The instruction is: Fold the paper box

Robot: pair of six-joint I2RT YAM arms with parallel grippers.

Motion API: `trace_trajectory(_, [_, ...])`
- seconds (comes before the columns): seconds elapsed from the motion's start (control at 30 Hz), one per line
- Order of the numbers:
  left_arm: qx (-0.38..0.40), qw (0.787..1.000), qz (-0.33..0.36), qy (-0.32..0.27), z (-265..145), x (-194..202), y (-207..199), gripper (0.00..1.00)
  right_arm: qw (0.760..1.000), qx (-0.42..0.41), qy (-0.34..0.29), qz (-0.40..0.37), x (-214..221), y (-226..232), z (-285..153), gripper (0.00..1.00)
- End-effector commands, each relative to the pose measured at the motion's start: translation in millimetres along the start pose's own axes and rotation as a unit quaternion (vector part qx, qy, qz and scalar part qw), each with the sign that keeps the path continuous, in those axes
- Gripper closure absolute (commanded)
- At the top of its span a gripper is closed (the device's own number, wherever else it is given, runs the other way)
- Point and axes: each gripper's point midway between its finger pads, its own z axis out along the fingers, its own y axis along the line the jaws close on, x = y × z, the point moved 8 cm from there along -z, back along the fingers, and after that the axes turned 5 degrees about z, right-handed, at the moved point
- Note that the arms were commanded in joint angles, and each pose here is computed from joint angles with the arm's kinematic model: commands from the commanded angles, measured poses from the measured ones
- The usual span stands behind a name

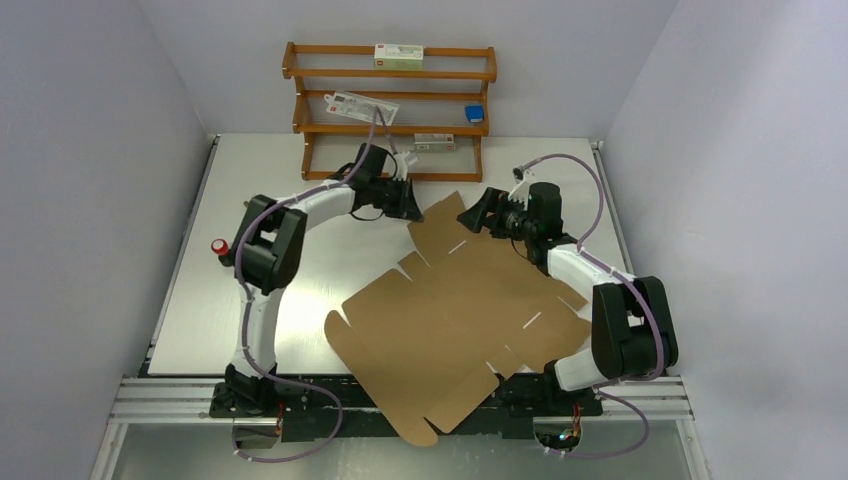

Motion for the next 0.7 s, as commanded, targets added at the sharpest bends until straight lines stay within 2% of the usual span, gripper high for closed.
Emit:
trace_trajectory(0.0, [-0.008,0.998,0.004,-0.067,-52,-26,-15,0.95,0.999,-0.022,-0.018,-0.027,-16,17,-4,0.11])
trace_trajectory(0.37, [-0.088,0.982,-0.062,-0.153,-146,-10,-26,0.95,0.996,0.008,-0.059,-0.063,-55,34,-12,0.08])
trace_trajectory(0.67, [-0.159,0.961,-0.059,-0.218,-206,6,-49,0.95,0.991,0.053,-0.095,-0.076,-77,32,-18,0.03])
